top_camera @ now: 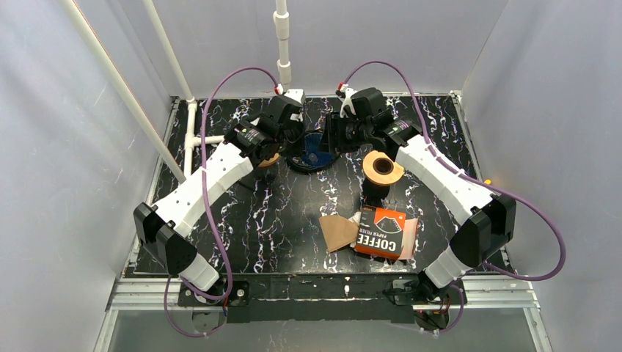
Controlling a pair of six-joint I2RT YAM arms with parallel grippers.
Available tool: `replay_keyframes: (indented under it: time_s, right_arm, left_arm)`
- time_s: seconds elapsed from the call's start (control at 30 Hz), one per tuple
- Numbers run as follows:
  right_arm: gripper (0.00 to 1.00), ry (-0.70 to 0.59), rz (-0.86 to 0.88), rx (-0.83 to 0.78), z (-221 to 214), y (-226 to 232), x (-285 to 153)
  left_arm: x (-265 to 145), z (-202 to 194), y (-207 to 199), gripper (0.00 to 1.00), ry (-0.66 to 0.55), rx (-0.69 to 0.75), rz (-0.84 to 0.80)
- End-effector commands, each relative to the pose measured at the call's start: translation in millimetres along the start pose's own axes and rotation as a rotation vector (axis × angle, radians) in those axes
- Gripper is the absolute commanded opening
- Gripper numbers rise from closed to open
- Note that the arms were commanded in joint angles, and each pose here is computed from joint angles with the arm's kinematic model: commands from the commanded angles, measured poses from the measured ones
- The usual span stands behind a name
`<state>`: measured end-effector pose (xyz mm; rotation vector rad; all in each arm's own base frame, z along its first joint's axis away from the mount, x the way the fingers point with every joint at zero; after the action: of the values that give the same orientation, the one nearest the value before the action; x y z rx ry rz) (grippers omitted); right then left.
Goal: Place the coffee filter in the dripper
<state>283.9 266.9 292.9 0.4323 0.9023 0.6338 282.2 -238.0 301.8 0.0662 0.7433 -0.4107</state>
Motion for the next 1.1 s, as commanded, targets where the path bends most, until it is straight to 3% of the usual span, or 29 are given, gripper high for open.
replay_keyframes:
  time_s: [0.0,0.4,0.53,0.67,0.73,1.07]
  right_arm:
    - [0.53,-0.081,0.045,-0.028,20,16,-5]
    - [0.04,-0.09,0.039,-0.034,21,13,0]
    - [0.01,-0.103,0.037,-0.045,24,15,-2]
    - [0.01,-0.108,0.03,-0.053,25,14,-2]
    - [0.01,-0.11,0.021,-0.053,25,12,-2]
    - [0.01,-0.159,-0.031,-0.033,29,4,-12]
  left_arm:
    - [-20,10,0,0.0,-0.073,-0.055,-0.032]
    - [-23,13,-1,0.0,-0.104,-0.089,-0.077]
    - [-23,12,-1,0.02,-0.129,-0.095,-0.091]
    - [-25,14,-1,0.44,-0.165,-0.099,-0.102]
    - [-26,15,-2,0.59,-0.173,-0.088,-0.122]
    - [-35,18,-21,0.87,-0.265,0.001,-0.335]
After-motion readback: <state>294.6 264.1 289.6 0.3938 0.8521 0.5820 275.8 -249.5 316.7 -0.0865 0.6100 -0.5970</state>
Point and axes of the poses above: each gripper's point midway between its finger pads, its own x axis out along the fingers, its own y axis along the line the jaws close on, z = x × y, the point moved 6 cm from there along -x, back along the fingers, and after that the axes turned 11 degrees about x, right-handed, at the moved point
